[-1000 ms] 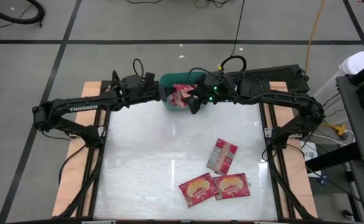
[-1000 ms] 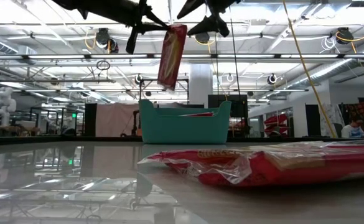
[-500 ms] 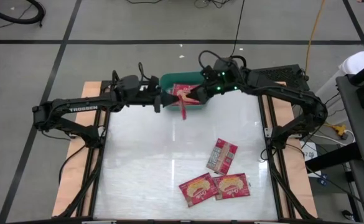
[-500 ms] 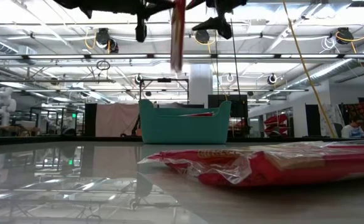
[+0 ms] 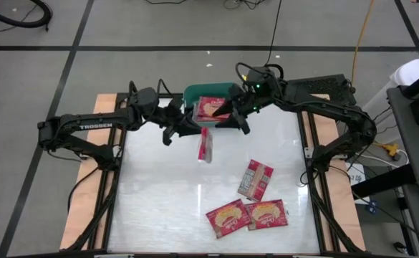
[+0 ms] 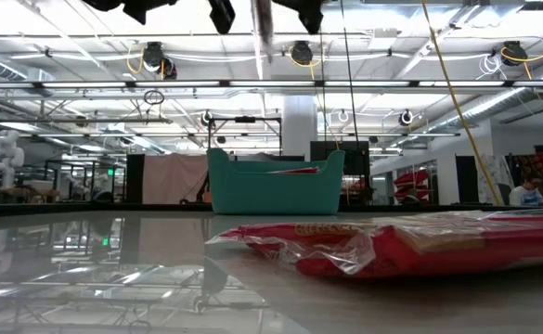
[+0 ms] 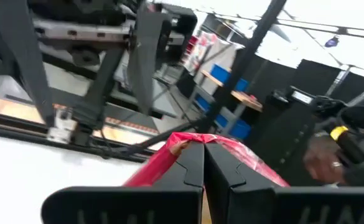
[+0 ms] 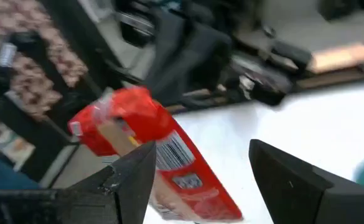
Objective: Sort popcorn bags into baskets
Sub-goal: Put the red popcorn pack into the green bin
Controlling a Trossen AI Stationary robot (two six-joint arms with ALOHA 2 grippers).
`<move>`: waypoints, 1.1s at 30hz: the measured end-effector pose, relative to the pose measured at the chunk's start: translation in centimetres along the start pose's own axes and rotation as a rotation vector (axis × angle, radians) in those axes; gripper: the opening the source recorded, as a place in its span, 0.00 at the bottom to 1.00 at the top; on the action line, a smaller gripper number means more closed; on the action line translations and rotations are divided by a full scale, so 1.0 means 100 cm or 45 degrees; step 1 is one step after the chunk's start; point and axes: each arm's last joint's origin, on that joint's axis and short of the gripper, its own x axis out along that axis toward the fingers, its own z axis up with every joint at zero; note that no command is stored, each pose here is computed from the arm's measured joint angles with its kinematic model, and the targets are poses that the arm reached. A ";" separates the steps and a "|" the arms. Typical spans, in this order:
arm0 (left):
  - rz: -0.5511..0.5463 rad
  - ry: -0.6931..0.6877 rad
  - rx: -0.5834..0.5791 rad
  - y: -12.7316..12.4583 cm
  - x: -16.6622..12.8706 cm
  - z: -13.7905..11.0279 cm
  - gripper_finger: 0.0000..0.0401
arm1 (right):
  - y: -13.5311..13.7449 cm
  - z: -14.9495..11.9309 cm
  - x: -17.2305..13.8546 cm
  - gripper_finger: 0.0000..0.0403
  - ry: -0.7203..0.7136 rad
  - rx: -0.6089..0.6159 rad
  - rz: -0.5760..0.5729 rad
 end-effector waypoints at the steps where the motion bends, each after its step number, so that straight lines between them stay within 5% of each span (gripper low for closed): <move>1: -0.015 0.009 -0.006 0.000 0.000 0.000 0.00 | -0.001 0.001 0.003 0.62 -0.008 -0.012 0.041; 14: -0.063 0.027 -0.023 -0.004 -0.003 0.001 0.00 | -0.036 -0.025 0.068 0.59 0.103 -0.013 0.487; 27: 0.024 -0.007 -0.003 0.003 -0.015 0.009 0.02 | -0.041 -0.028 0.068 0.05 0.130 0.002 0.610; 33: 0.153 -0.056 -0.012 0.007 -0.020 0.011 0.12 | -0.053 -0.026 0.058 0.05 0.137 0.113 0.550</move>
